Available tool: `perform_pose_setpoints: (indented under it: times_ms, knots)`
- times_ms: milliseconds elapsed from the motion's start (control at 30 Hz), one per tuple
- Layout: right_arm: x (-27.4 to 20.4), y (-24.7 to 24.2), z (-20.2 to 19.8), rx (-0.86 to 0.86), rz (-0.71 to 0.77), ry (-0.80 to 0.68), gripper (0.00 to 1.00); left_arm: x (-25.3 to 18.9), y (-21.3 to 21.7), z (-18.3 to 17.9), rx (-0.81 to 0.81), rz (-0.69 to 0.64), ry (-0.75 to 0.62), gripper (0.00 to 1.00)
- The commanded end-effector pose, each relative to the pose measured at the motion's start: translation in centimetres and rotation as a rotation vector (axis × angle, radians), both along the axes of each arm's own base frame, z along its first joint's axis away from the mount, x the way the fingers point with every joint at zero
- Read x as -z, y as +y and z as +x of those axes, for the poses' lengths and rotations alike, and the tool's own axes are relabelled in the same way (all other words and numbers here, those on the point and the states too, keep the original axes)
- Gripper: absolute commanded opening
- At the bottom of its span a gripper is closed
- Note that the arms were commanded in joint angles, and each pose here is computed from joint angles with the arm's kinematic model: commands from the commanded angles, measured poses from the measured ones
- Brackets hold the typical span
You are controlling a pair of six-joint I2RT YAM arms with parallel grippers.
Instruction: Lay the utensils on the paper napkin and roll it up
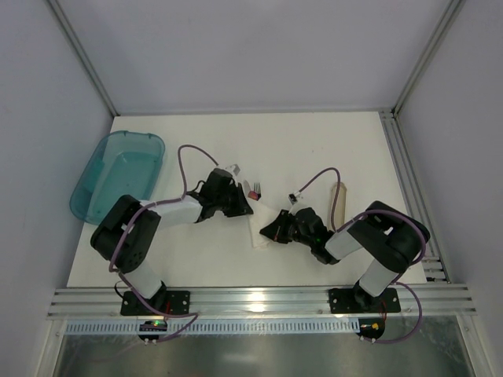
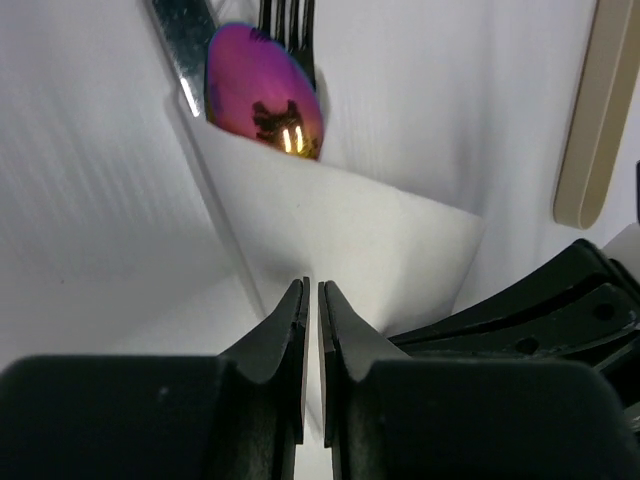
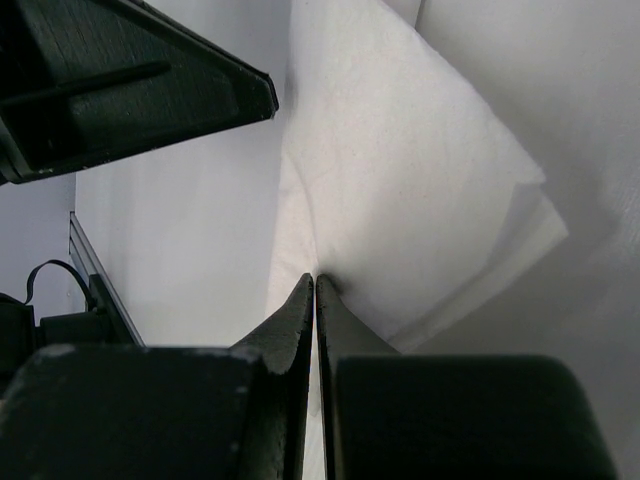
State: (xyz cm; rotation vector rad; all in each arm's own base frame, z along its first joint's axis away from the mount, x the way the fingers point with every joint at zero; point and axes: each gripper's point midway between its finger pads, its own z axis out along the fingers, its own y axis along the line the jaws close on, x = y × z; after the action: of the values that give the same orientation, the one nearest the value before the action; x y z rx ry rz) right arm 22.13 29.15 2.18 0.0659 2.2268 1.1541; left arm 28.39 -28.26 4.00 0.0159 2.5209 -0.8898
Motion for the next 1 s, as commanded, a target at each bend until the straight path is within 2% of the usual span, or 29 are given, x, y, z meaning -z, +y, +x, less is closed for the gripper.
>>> perform_pose_setpoints:
  times_ms: [0,300,533,733,967]
  knots:
    - [3.4,-1.7,-1.3,-0.007,-0.11,0.058,0.04,-1.5,-1.2,1.9,0.037,-0.04,-0.066,0.11]
    - [3.8,-1.8,-1.6,-0.005,-0.113,0.071,0.04,1.3,1.2,4.7,-0.049,0.035,-0.017,0.1]
    - [3.6,-1.6,-1.3,0.01,-0.093,0.083,0.04,-2.1,0.2,4.3,0.002,-0.038,-0.049,0.13]
    - [3.2,-0.8,-1.1,0.025,-0.046,0.111,0.04,-4.3,-1.0,-0.1,0.065,-0.142,-0.046,0.13]
    - [2.9,-1.1,-1.0,0.045,-0.041,0.113,0.04,-4.2,-2.7,-6.7,0.148,-0.142,-0.052,0.12]
